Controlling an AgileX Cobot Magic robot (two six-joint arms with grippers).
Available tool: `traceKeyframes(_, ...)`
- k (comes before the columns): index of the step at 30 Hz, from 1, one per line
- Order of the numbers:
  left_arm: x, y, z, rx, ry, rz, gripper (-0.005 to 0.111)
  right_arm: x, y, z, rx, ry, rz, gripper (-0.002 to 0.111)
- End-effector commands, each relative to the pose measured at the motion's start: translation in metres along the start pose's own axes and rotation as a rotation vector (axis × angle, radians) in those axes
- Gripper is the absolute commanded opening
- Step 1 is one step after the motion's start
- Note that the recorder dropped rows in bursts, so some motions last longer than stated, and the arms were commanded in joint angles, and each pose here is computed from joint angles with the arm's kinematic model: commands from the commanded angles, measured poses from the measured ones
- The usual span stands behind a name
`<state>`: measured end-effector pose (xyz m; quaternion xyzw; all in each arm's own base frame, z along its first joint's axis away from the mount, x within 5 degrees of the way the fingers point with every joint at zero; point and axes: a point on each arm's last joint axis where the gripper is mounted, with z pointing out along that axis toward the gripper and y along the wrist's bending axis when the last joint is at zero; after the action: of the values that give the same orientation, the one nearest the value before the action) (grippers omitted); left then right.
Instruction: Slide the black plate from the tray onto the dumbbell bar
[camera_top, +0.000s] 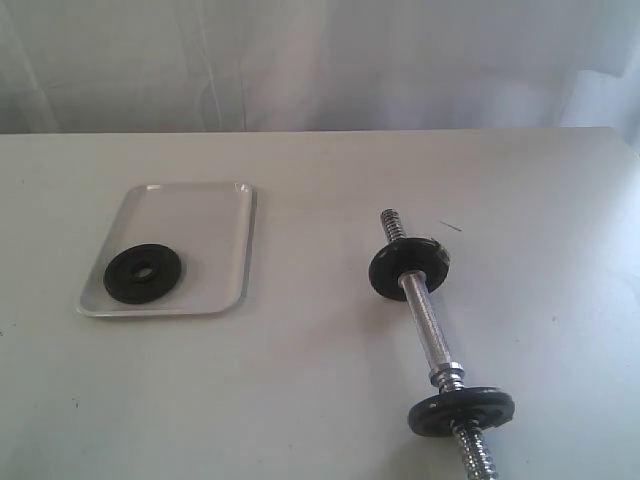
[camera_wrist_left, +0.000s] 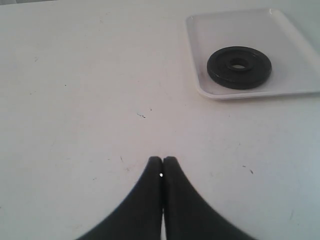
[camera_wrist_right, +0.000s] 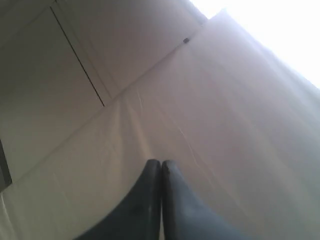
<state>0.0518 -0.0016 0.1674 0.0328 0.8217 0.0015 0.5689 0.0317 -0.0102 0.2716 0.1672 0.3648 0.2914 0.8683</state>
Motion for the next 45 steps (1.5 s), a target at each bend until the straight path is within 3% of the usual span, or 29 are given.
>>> traceKeyframes(1, 0.001, 0.000, 0.000, 0.003, 0.002, -0.005, 0.000, -0.017, 0.019, 0.023, -0.016, 0.015, -0.089, 0.000)
traceKeyframes(8, 0.001, 0.000, 0.000, 0.003, 0.002, -0.005, 0.000, -0.016, 0.039, 0.086, -0.038, 0.193, -0.449, 0.000)
traceKeyframes(13, 0.001, 0.000, 0.000, 0.003, 0.002, -0.005, 0.000, 0.017, 0.033, 0.133, -0.089, 0.423, -0.768, 0.000)
traceKeyframes(20, 0.001, 0.000, 0.000, 0.003, 0.002, -0.005, 0.000, 0.079, 0.001, 0.178, -0.203, 0.790, -1.137, 0.000)
traceKeyframes(27, 0.001, 0.000, 0.000, 0.003, 0.002, -0.005, 0.000, 0.142, -0.043, 0.193, -0.509, 1.090, -1.593, 0.000)
traceKeyframes(32, 0.001, 0.000, 0.000, 0.003, 0.002, -0.005, 0.000, 0.182, -0.068, 0.193, -0.661, 1.203, -1.667, 0.000)
traceKeyframes(37, 0.001, 0.000, 0.000, 0.003, 0.002, -0.005, 0.000, 0.218, -0.078, 0.176, -0.901, 1.281, -1.734, 0.000)
traceKeyframes(45, 0.001, 0.000, 0.000, 0.003, 0.002, -0.005, 0.000, 0.247, -0.070, 0.157, -1.000, 1.372, -1.701, 0.000)
